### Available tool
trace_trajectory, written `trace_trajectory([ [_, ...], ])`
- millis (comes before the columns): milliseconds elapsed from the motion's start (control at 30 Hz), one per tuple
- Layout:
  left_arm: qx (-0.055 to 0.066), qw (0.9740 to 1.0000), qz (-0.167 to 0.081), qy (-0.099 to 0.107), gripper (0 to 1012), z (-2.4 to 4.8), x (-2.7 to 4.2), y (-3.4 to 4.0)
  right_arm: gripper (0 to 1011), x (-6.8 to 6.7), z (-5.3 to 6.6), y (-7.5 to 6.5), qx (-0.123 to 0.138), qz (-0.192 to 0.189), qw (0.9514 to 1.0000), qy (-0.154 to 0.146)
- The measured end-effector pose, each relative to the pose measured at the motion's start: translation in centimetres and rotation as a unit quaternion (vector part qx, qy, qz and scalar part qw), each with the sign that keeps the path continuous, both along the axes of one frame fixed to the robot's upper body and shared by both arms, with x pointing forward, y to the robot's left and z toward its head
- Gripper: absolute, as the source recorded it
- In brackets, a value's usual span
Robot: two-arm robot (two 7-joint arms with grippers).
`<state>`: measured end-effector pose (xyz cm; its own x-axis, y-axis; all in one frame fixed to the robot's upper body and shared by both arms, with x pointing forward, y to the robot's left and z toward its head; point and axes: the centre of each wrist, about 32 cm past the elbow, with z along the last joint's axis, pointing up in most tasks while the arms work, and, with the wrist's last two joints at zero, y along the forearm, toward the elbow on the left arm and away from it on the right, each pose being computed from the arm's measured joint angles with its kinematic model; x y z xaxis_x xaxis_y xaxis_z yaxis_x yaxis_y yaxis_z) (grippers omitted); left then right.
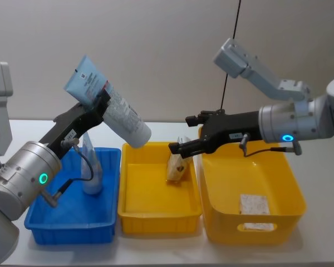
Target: Bimanual collaborative sorting of washing and personal care products
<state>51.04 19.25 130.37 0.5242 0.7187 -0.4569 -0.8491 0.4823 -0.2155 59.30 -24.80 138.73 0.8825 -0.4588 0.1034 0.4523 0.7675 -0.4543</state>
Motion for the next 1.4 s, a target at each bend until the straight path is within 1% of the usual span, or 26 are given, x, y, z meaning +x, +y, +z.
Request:
trace_trajectory([
  [133,0.001,1.0,0.0,0.0,222,-0.02,0.13,-0.17,1004,-0.5,0.5,-0.5,-0.004,0.004,1.0,0.003],
  [300,0.006,1.0,0.001,-0.001,222,-0.06,0.18,-0.31,1004,-1.1,1.2,-0.9,-0.019,0.0,0.9998,-0.001],
  [333,0.007,1.0,0.002,-0.001,222,-0.06,0.18,-0.32,1004,-1.3,1.4,-1.0,-0.026,-0.003,0.9996,-0.005],
  [467,0.013,0.9999,0.004,-0.001,222,-0.13,0.15,-0.34,1004,-1.5,1.8,-1.0,-0.041,-0.01,0.999,-0.016],
  [500,0.015,0.9999,0.005,-0.001,222,-0.18,0.12,-0.34,1004,-1.7,2.0,-0.9,-0.051,-0.015,0.9983,-0.023],
  [533,0.016,0.9999,0.006,-0.001,222,-0.2,0.11,-0.35,1004,-1.7,2.0,-0.9,-0.054,-0.017,0.9981,-0.024],
  [667,0.02,0.9998,0.007,-0.002,222,-0.27,0.02,-0.36,1004,-1.9,2.5,-0.6,-0.084,-0.032,0.9948,-0.047],
  [733,0.022,0.9997,0.007,-0.003,222,-0.28,-0.03,-0.37,1004,-2.0,2.6,-0.4,-0.094,-0.036,0.9934,-0.054],
  [800,0.024,0.9997,0.007,-0.004,222,-0.31,-0.07,-0.37,1004,-2.1,2.7,-0.1,-0.109,-0.044,0.9908,-0.067],
  [867,0.025,0.9997,0.007,-0.004,222,-0.34,-0.11,-0.38,1004,-2.1,2.8,0.2,-0.116,-0.048,0.9892,-0.076],
  [900,0.026,0.9996,0.007,-0.005,222,-0.34,-0.14,-0.39,1004,-2.1,2.8,0.5,-0.122,-0.052,0.9874,-0.086],
  [1100,0.029,0.9996,0.006,-0.006,222,-0.39,-0.23,-0.4,1004,-1.9,2.9,1.6,-0.131,-0.058,0.9831,-0.114],
  [1233,0.03,0.9995,0.006,-0.006,220,-0.42,-0.28,-0.41,1004,-1.8,2.9,2.1,-0.128,-0.058,0.9822,-0.125],
  [1267,0.031,0.9995,0.006,-0.006,222,-0.43,-0.29,-0.41,1004,-1.7,2.9,2.4,-0.124,-0.057,0.982,-0.131],
  [1400,0.031,0.9995,0.005,-0.006,222,-0.46,-0.31,-0.45,1004,-1.6,2.9,2.7,-0.117,-0.054,0.9819,-0.138],
])
